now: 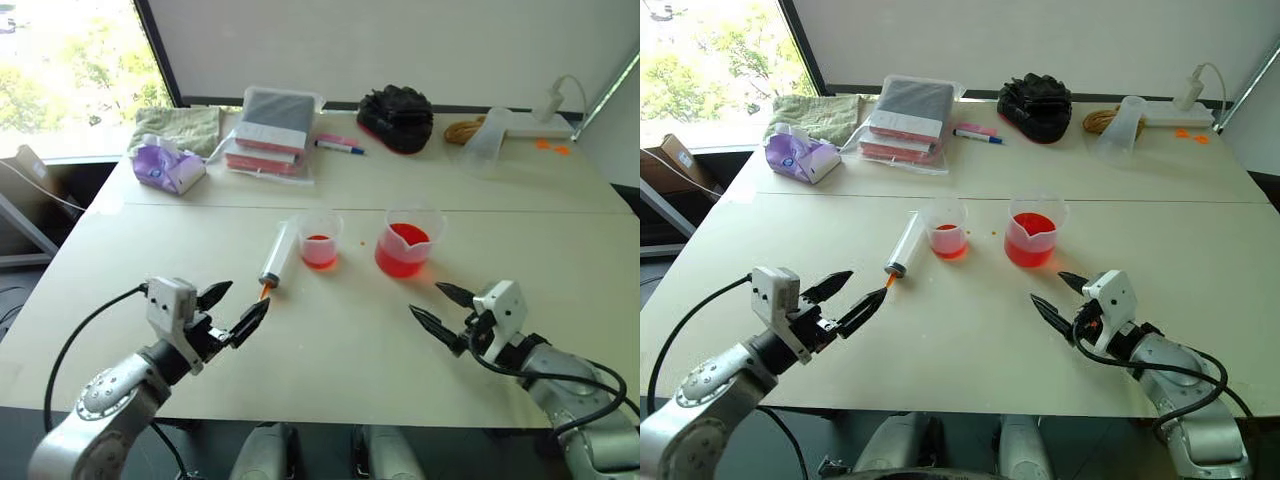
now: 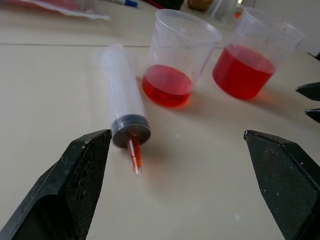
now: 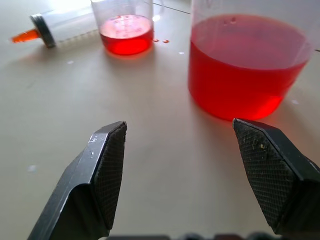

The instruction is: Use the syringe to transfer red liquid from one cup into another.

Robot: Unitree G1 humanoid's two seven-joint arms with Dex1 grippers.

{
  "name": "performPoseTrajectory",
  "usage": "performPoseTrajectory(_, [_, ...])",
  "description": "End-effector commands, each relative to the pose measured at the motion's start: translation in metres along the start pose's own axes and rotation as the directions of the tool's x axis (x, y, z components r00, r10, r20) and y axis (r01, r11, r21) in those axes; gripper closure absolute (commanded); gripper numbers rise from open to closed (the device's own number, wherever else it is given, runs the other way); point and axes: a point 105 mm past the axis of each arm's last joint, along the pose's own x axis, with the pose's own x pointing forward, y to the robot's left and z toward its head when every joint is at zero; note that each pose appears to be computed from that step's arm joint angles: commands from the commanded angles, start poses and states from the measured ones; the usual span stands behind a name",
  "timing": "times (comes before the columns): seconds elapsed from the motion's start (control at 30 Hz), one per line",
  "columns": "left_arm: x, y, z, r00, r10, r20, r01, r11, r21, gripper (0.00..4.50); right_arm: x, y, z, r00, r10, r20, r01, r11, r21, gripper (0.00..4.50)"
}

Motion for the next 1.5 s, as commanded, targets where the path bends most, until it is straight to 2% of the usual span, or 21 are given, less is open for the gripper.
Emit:
performPoseTrajectory(0.03, [-0.01,0.013,0.028,0.994,-0.101,-0.045,0.102,0.994,0.026,0.03,-0.002,0.011,0.036,0.983,0.183,-0.011,-0.183,0.983,0.019,0.97])
performPoseTrajectory(0.1, [-0.015,0.024,0.04,0.987,-0.131,-0.092,0.134,0.991,0.027,0.03,-0.005,0.009,0.051,0.968,0.245,-0.047,-0.245,0.969,0.008,0.97])
performPoseTrajectory(0.17, [-0.018,0.028,0.042,0.98,-0.141,-0.137,0.147,0.989,0.031,0.03,-0.006,0.006,0.057,0.962,0.263,-0.068,-0.263,0.965,0.002,0.97])
performPoseTrajectory(0.3, [-0.01,0.045,0.063,0.94,-0.164,-0.299,0.179,0.984,0.022,0.03,-0.014,-0.014,0.089,0.954,0.278,-0.114,-0.286,0.956,-0.061,0.97])
performPoseTrajectory(0.43, [0.017,0.048,0.084,0.919,-0.177,-0.353,0.212,0.975,0.063,0.03,-0.022,-0.016,0.106,0.934,0.299,-0.198,-0.33,0.932,-0.151,0.97])
performPoseTrajectory(0.53, [0.038,0.056,0.092,0.917,-0.115,-0.381,0.186,0.97,0.155,0.03,-0.025,-0.016,0.117,0.923,0.31,-0.226,-0.357,0.91,-0.21,0.97])
performPoseTrajectory(0.63, [0.056,0.058,0.097,0.905,-0.125,-0.407,0.175,0.98,0.089,0.03,-0.025,-0.015,0.128,0.92,0.311,-0.238,-0.371,0.887,-0.274,0.97])
performPoseTrajectory(0.93, [0.105,0.073,0.093,0.852,-0.032,-0.523,0.042,0.999,0.007,0.03,-0.022,0.0,0.156,0.938,0.306,-0.159,-0.343,0.877,-0.337,0.97])
performPoseTrajectory(1.2, [0.125,0.072,0.078,0.807,-0.042,-0.589,0.044,0.999,-0.01,0.03,-0.026,0.004,0.157,0.956,0.259,-0.141,-0.292,0.895,-0.338,0.97])
performPoseTrajectory(1.5, [0.145,0.07,0.07,0.779,-0.02,-0.627,0.062,0.997,0.045,0.03,-0.029,0.003,0.156,0.964,0.235,-0.128,-0.265,0.908,-0.323,0.97])
